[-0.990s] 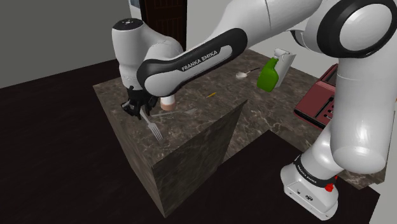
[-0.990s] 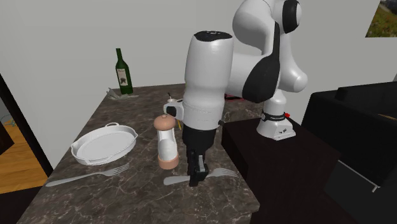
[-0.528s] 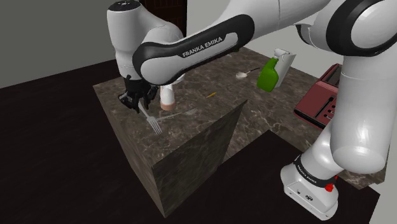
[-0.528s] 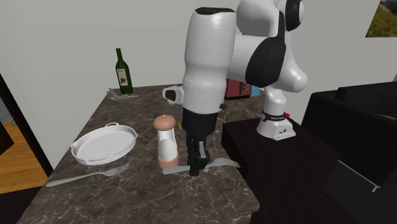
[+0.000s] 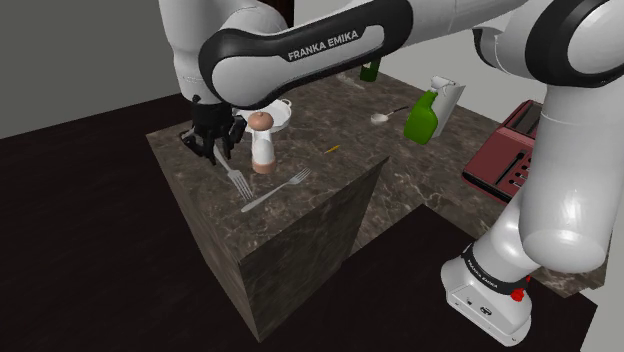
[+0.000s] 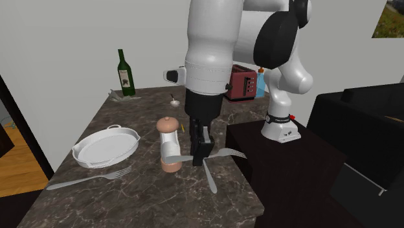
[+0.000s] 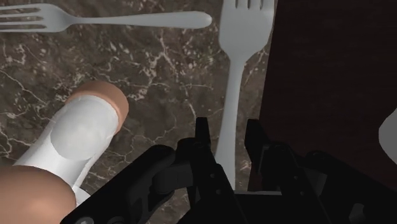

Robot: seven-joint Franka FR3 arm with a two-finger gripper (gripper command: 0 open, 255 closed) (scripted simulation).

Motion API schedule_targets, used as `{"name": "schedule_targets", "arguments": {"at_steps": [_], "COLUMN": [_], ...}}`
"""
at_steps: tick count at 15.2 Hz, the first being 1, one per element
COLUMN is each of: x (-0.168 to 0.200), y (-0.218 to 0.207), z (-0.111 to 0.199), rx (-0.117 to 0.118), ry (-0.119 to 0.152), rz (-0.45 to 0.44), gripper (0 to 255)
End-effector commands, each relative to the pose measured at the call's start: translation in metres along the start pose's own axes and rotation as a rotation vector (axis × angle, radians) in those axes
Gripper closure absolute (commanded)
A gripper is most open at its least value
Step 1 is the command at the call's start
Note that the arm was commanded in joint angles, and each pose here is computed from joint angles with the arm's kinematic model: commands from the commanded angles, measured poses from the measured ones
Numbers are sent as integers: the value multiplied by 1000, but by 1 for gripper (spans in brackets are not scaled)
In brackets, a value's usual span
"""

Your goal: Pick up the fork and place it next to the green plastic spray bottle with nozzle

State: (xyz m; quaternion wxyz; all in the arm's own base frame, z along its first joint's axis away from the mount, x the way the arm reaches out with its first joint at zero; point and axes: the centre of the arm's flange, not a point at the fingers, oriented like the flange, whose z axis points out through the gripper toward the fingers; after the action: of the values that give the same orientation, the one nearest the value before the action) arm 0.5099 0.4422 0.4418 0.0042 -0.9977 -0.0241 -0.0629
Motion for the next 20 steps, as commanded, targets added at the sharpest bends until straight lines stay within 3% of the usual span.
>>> {"name": "schedule_targets", "arguments": {"at_steps": [1, 20], "x": [2, 14], "y": [0, 0], "z": [-10, -110], "rx": [0, 0], "ry": [0, 0], "rz": [0, 0], "gripper": [255, 255]}}
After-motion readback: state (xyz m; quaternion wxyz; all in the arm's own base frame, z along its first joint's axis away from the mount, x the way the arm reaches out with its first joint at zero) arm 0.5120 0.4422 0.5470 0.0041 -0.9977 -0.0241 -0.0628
